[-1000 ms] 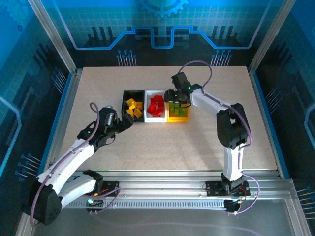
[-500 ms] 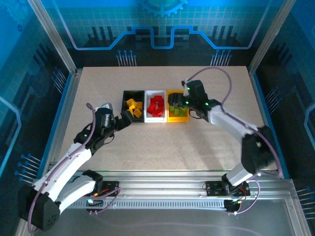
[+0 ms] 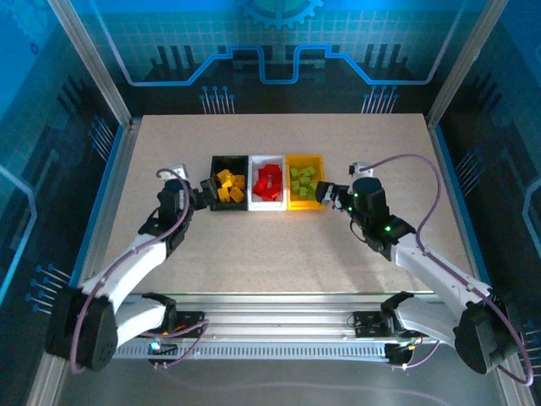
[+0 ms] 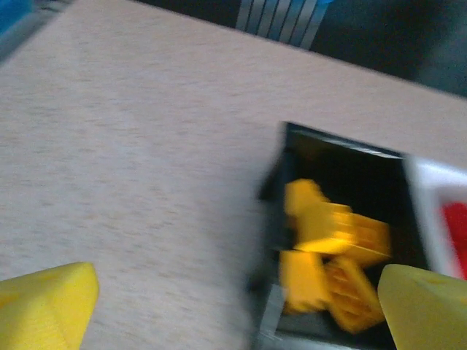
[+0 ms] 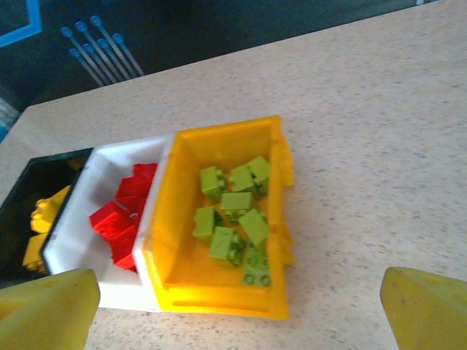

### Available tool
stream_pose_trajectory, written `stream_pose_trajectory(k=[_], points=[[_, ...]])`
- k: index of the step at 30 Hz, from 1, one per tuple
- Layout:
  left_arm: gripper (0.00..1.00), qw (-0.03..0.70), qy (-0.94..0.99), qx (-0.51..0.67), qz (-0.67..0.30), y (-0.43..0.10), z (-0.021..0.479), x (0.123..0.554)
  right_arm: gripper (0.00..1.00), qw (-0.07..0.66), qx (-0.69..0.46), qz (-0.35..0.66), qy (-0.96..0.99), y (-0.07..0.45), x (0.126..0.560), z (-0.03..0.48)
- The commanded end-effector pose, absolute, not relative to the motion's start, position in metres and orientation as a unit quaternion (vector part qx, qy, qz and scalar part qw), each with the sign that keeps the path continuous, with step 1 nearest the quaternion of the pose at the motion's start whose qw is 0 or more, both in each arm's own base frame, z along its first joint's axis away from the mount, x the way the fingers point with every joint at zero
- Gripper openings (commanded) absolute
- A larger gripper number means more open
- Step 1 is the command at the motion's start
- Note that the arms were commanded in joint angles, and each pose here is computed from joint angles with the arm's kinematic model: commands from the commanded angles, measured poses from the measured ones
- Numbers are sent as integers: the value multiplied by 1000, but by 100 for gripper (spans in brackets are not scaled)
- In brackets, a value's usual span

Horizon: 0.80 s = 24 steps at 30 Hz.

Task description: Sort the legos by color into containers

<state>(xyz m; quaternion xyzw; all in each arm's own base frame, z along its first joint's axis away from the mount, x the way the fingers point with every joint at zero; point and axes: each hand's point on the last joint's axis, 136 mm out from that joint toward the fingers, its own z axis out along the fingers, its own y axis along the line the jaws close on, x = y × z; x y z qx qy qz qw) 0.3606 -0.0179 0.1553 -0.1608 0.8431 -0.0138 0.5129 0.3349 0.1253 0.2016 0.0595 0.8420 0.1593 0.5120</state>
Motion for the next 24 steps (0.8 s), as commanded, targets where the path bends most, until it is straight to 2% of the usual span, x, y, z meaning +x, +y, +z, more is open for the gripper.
stream_pose_trajectory(k=[1,6,8,11,17,18,20,24], points=[[99,522,840,-129,68,10,144,378,100,540,112,138,822,96,333,214],[99,566,807,-104,134,26,136,389,100,521,120,123,836,80,327,206],[99,560,814,-109,106,27,121,392,100,523,121,104,837,71,325,204],[99,589,798,-96,78,19,112,394,100,542,127,76,827,53,321,206],[99,596,800,-66,13,11,98,396,100,622,66,3,780,26,317,223],[99,577,814,-70,8,10,94,396,100,632,58,-13,773,21,317,221],[99,588,806,-66,10,10,96,397,100,646,58,-39,760,9,319,216],[99,585,808,-70,11,11,96,396,100,622,65,-57,778,-13,332,177]])
